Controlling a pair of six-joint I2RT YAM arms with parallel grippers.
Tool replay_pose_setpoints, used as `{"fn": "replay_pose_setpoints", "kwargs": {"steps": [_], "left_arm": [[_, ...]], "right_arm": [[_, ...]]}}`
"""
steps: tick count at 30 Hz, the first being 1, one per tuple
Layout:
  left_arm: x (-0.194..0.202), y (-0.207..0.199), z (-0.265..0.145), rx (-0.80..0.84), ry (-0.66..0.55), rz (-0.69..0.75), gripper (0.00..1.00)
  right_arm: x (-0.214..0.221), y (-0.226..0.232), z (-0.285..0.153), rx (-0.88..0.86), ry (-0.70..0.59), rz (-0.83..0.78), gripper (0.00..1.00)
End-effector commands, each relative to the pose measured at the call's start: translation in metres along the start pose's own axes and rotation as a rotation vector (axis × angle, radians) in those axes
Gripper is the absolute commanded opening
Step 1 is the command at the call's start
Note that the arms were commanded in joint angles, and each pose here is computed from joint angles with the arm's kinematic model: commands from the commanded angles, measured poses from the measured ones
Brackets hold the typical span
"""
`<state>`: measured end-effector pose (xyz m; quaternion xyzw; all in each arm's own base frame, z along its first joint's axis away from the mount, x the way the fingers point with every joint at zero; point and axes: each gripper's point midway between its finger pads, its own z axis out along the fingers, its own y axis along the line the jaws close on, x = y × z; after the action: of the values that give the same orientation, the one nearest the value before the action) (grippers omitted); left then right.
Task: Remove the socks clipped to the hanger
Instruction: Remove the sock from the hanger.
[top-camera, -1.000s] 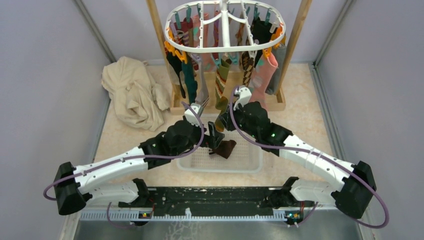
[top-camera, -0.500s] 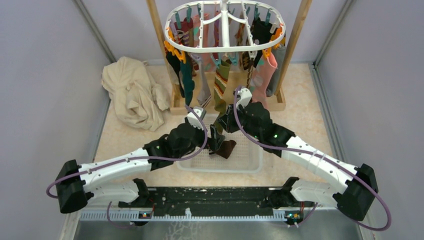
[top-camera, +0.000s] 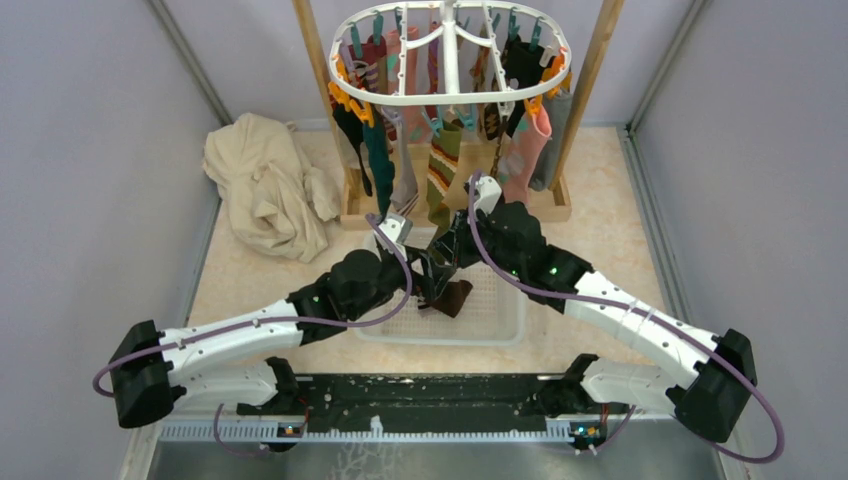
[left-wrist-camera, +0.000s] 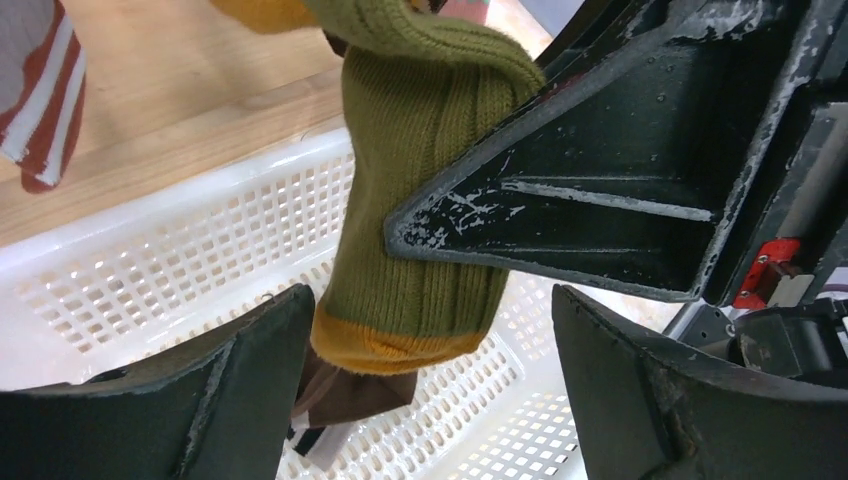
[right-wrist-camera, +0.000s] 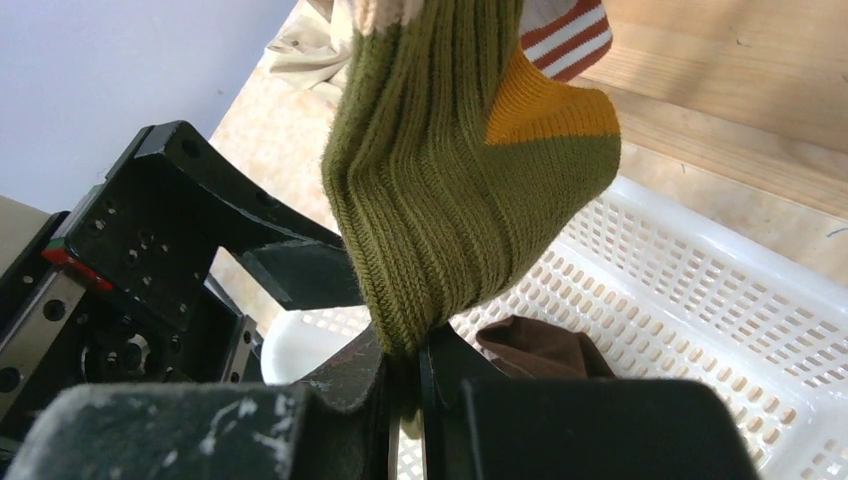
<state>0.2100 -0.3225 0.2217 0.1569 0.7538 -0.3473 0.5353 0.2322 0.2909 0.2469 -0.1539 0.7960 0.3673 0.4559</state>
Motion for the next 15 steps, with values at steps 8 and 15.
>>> {"fn": "replay_pose_setpoints", "kwargs": {"steps": [8,15], "left_arm": [[-0.0107,-0.0203,0.0114,0.081,-0.032,0.040,0.50],[-0.0121,-0.0219,0.0137,0.081,-0.026,0.048,0.05]], "right_arm": [[-0.0409,0.0294,-0.0187,-0.085,-0.098,0.002,0.08],[-0.0435,0.0299,-0.0202,-0.080,-0.099,0.001,0.09]]}}
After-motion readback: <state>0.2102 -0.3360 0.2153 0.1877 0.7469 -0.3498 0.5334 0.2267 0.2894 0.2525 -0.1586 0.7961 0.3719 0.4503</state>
